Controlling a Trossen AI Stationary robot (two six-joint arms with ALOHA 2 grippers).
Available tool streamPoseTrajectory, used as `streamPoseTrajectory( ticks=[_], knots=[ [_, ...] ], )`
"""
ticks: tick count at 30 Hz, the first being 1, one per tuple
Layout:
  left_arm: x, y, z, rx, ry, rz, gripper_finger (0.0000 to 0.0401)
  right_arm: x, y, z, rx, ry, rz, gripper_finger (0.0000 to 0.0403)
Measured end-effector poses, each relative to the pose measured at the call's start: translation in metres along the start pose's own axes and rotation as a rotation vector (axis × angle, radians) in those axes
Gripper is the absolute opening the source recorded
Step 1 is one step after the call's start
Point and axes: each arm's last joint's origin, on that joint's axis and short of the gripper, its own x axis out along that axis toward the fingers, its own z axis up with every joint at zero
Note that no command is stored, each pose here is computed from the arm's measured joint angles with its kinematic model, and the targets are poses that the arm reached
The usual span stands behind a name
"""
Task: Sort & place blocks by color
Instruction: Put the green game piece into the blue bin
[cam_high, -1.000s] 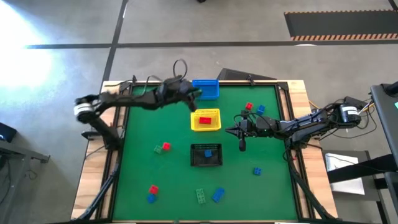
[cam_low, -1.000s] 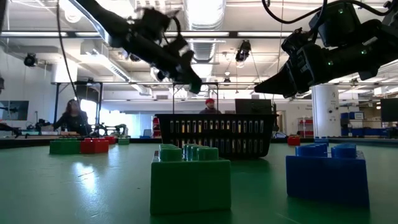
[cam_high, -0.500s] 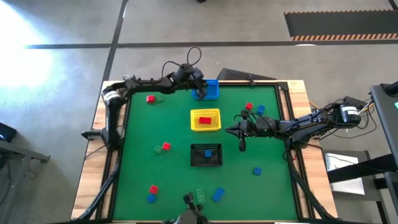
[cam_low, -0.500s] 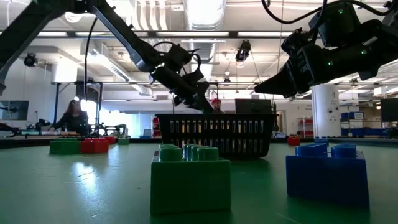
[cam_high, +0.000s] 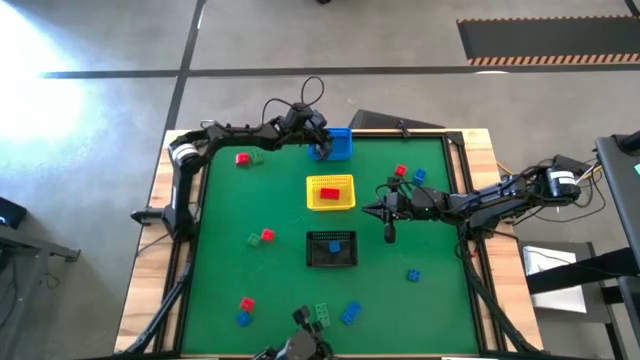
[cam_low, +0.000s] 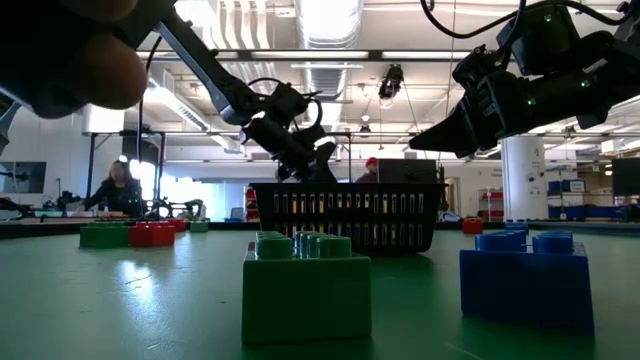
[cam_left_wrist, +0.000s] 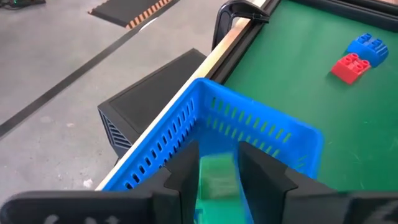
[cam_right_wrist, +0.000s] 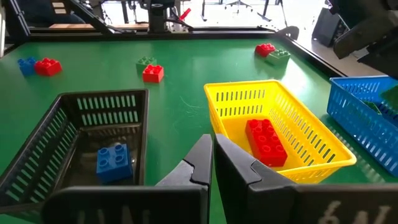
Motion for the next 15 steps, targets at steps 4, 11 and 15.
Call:
streamPoseTrajectory(
  ticks=[4, 11, 15],
  knots=[
    [-0.001, 0.000, 0.001, 0.000, -0.002, 0.000, 0.0107, 0.000, 0.000, 0.000, 0.004, 0.000, 0.000, 0.0009],
    [-0.024, -0.003, 0.016, 0.051, -0.035, -0.003, 0.0109, 0.000, 0.000, 0.004, -0.001, -0.042, -0.001, 0.0009],
    [-0.046, -0.017, 0.013, 0.086, -0.077, -0.070, 0.0099, -0.006, 0.000, 0.007, -0.027, -0.074, -0.003, 0.0009]
  ],
)
